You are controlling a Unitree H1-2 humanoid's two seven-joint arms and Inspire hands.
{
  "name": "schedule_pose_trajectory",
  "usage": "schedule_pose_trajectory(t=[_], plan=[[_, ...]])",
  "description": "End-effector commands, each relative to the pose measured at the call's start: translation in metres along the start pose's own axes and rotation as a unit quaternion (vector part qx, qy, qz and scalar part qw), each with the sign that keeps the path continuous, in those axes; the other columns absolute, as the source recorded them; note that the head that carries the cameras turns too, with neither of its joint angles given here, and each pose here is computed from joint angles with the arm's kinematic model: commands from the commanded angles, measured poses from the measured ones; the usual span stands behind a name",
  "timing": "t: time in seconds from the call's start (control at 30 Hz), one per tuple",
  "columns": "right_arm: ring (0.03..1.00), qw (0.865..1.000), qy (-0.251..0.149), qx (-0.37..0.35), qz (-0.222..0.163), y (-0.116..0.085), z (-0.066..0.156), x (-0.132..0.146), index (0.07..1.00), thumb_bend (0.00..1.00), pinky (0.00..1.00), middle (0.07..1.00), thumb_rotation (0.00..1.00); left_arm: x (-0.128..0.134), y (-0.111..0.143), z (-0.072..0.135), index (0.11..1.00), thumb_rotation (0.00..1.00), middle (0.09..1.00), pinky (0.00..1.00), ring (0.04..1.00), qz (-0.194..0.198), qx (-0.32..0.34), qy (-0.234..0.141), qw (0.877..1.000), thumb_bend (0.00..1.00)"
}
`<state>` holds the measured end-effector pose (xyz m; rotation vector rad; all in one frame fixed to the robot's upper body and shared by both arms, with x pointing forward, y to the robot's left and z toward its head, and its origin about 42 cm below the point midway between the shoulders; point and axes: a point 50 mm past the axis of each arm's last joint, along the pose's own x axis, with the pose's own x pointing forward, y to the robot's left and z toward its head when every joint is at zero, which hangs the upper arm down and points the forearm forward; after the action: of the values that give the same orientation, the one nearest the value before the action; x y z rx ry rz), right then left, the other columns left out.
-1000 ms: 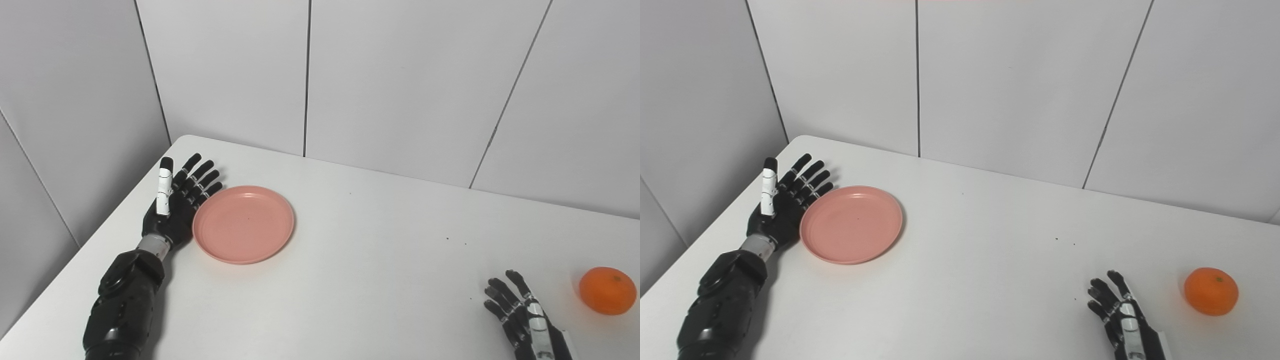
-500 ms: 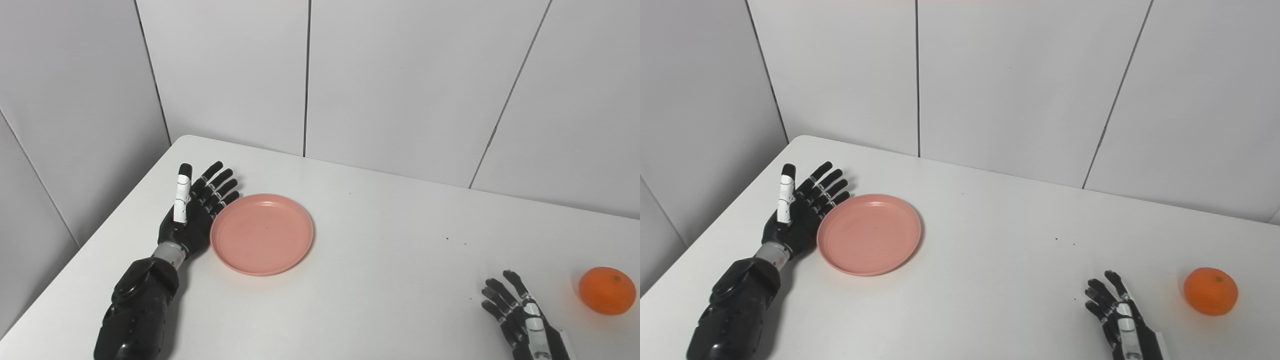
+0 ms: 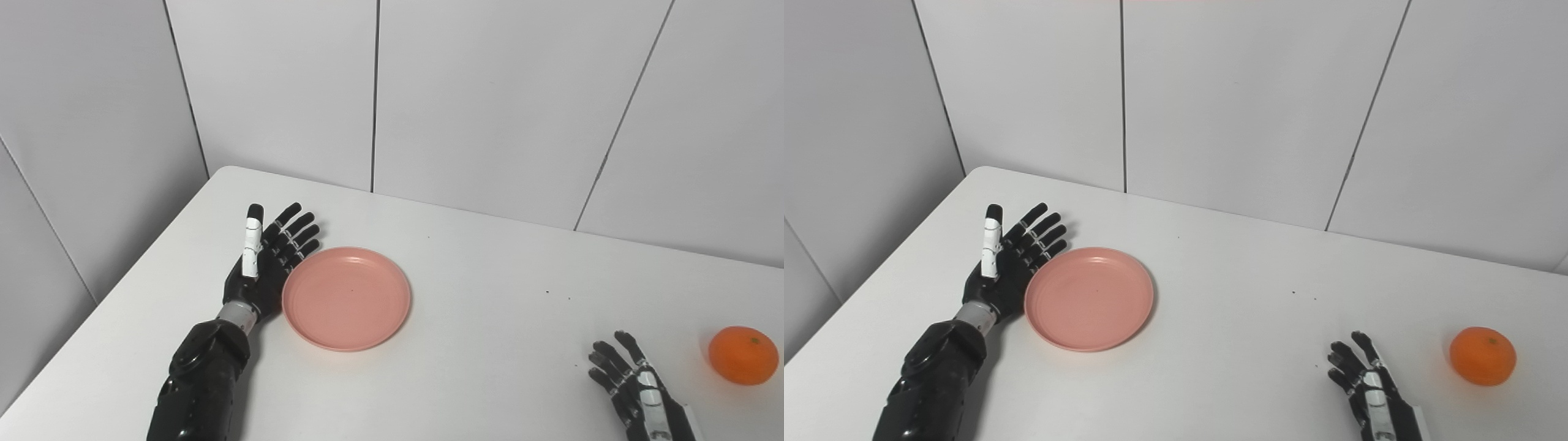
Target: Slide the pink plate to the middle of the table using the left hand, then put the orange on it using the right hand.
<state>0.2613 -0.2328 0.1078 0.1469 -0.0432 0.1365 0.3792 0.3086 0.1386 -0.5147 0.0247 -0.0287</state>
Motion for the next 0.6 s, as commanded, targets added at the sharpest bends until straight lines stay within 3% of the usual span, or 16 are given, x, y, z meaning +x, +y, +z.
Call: schedule_pose_trajectory(t=[0.0, 0.2, 0.57], plan=[[0.848, 0.998, 0.059, 0.023, 0.001, 0.008, -0.024, -0.015, 0.898, 0.82, 0.86, 0.822, 0.85, 0.004, -0.004, -0.007, 0.817, 0.82, 0.843, 0.89, 0.858, 0.013, 0.002, 0.011, 1.000, 0.89], [0.833, 0.998, 0.056, 0.017, 0.000, 0.012, -0.022, -0.015, 0.890, 0.84, 0.84, 0.811, 0.83, 0.003, -0.012, -0.014, 0.811, 0.81, 0.837, 0.93, 0.865, 0.007, -0.012, 0.017, 1.000, 0.90], [0.825, 0.998, 0.056, 0.012, 0.001, 0.026, -0.019, -0.013, 0.890, 0.85, 0.82, 0.809, 0.82, 0.002, -0.016, -0.020, 0.815, 0.80, 0.819, 0.91, 0.852, 0.006, -0.027, 0.024, 0.999, 0.90]])
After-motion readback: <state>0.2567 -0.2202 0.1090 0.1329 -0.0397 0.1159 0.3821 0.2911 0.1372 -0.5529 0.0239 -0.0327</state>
